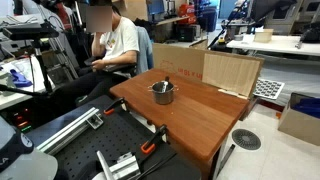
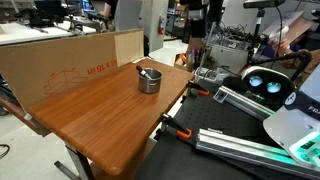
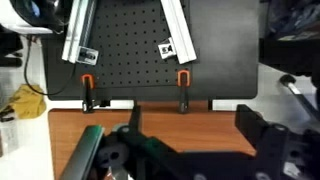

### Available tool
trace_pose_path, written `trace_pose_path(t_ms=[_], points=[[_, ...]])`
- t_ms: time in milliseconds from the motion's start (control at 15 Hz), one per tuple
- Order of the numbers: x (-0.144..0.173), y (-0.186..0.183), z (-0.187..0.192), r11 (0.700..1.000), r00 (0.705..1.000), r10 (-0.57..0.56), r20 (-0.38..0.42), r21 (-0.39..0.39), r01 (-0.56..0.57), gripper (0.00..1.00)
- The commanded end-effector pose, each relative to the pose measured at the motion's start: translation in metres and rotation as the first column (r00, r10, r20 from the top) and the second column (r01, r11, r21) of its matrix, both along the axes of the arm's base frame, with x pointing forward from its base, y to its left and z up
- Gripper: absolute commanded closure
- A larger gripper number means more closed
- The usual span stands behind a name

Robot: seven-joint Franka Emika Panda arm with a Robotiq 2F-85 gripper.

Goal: Take the marker out of the cup and put it on the table

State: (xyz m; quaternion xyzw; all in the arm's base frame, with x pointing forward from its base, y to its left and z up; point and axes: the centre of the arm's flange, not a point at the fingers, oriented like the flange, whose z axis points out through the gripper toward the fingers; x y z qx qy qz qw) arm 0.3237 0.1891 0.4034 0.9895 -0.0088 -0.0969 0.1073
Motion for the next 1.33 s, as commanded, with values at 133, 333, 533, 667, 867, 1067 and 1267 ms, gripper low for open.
trace_pose_path(t_ms=[133, 333, 533, 667, 867, 1067, 1267], points=[[0.0, 0.0, 0.001, 1.0, 1.0, 0.0, 0.001, 0.001, 0.0, 0.0], [0.0, 0.0, 0.001, 1.0, 1.0, 0.0, 0.001, 0.001, 0.0, 0.0], [0.0, 0.0, 0.001, 1.0, 1.0, 0.0, 0.001, 0.001, 0.0, 0.0], [0.0, 0.0, 0.001, 1.0, 1.0, 0.0, 0.001, 0.001, 0.0, 0.0], [-0.001, -0.006, -0.006, 0.999, 0.999, 0.036, 0.024, -0.011, -0.036, 0.0], [0.0, -0.026, -0.021, 0.995, 0.993, 0.092, 0.078, -0.033, -0.09, 0.0], [0.008, -0.052, -0.035, 0.986, 0.974, 0.166, 0.151, -0.043, -0.162, 0.0]])
